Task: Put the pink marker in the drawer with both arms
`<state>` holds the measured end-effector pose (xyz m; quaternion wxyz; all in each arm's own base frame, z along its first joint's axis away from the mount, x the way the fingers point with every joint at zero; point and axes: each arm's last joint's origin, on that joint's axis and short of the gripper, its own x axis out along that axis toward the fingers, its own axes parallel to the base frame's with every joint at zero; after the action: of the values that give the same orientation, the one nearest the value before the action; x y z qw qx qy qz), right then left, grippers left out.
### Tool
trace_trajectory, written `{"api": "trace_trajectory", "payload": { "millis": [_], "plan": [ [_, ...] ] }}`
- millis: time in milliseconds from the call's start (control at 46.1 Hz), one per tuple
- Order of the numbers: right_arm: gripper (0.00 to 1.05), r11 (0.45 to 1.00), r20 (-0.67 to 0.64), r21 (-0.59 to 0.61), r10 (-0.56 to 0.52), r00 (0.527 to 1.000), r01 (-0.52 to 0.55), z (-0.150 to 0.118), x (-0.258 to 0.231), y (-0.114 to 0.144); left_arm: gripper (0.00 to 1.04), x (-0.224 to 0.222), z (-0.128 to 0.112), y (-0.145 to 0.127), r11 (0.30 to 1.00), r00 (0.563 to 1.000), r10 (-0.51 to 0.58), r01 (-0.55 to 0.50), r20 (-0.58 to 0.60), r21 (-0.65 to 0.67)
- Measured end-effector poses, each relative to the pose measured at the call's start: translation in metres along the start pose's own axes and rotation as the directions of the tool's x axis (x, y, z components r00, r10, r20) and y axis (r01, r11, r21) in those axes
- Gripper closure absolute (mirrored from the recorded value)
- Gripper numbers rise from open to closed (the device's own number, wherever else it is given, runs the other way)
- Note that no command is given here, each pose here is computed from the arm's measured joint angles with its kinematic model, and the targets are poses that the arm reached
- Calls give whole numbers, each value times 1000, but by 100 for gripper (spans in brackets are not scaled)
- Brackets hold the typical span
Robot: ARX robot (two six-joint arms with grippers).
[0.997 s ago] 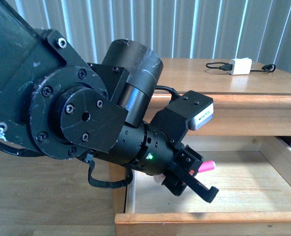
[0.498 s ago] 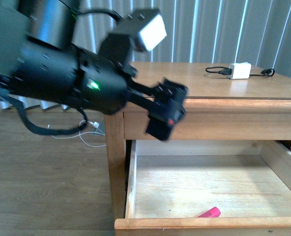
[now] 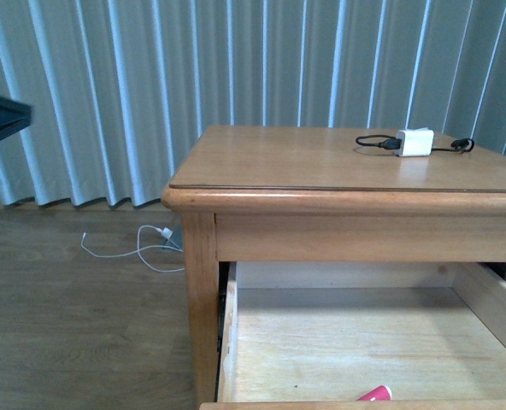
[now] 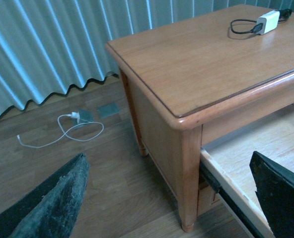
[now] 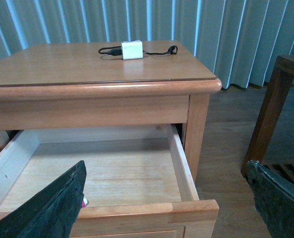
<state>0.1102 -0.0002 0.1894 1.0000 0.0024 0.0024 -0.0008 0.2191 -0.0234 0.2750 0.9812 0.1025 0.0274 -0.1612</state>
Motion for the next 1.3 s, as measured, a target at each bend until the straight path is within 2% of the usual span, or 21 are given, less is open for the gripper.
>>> {"api": "trace_trajectory", "payload": {
  "millis": [173,368,563,607,650,758,1040,1300],
  "plan": [
    [9,1000,0,0,0,1000,0,0,0,0,6,-41,-27,5,987,994,98,-105,-57,-124],
    [9,1000,0,0,0,1000,0,0,0,0,6,-67,-51,-3,948,991,99,-122,-90,-295],
    [9,1000,0,0,0,1000,0,0,0,0,7,-70,-54,-4,927,990,108,-133,-90,-351],
    [9,1000,0,0,0,1000,0,0,0,0,16,-69,-56,-8,929,973,230,-230,-35,-290],
    [9,1000,0,0,0,1000,0,0,0,0,27,-72,-61,-12,922,953,303,-290,9,-255],
    [9,1000,0,0,0,1000,0,0,0,0,52,-78,-73,-17,922,947,322,-310,16,-230],
    [9,1000,0,0,0,1000,0,0,0,0,100,-87,-89,-24,925,946,323,-311,22,-218],
    [9,1000,0,0,0,1000,0,0,0,0,101,-94,-99,-28,925,946,324,-312,20,-217]
  ]
}}
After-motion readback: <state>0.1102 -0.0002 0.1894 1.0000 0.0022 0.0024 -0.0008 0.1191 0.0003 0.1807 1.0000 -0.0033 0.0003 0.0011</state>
